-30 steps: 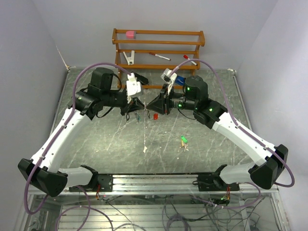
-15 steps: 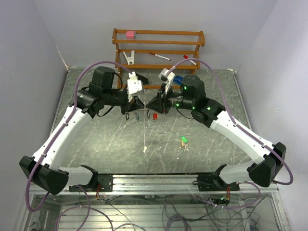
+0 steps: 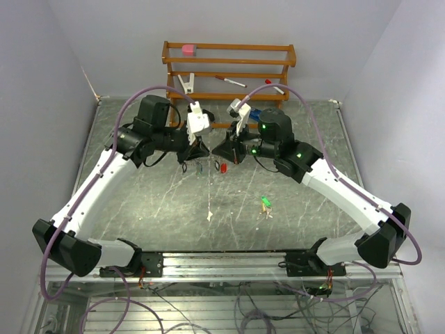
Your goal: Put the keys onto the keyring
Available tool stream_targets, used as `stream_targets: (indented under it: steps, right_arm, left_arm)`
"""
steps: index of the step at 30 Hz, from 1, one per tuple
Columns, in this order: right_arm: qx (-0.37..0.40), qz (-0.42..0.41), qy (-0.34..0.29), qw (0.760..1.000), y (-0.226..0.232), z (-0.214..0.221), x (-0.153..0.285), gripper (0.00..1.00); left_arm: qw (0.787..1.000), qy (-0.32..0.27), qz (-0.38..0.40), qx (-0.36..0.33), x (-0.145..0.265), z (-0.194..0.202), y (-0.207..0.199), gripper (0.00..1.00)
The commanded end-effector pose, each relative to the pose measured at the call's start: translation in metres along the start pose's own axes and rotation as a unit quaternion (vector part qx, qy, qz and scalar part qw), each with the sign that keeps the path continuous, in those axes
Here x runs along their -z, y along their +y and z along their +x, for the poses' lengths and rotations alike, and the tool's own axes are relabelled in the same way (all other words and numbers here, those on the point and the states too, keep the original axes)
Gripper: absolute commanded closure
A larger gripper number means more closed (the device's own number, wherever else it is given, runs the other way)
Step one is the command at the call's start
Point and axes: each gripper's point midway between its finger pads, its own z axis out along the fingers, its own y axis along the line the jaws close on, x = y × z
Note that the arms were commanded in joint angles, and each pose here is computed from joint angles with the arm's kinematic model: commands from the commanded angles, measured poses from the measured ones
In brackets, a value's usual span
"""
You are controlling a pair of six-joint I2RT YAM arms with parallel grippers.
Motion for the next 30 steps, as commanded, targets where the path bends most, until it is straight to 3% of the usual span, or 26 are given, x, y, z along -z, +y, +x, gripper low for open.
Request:
stream_targets:
  steps: [1,11,30]
  right_arm:
    - [-0.012,0.004,0.02,1.0,0.003,0.003,0.001,1.0]
    - [-0.042,-0.005,0.029,0.999,0.009,0.011,-0.001,1.0]
    - [-0.059,-0.008,0.024,0.998,0.011,0.016,-0.002,0.87]
  left_arm:
    - [0.997,-0.029,-0.061,-0.037,0.007,-0.03,0.025,0.93]
    - [0.995,-0.025,-0.096,-0.032,0.008,-0.03,0.039,0.93]
    - [0.994,-0.037,-0.095,-0.034,0.01,-0.039,0.038,0.93]
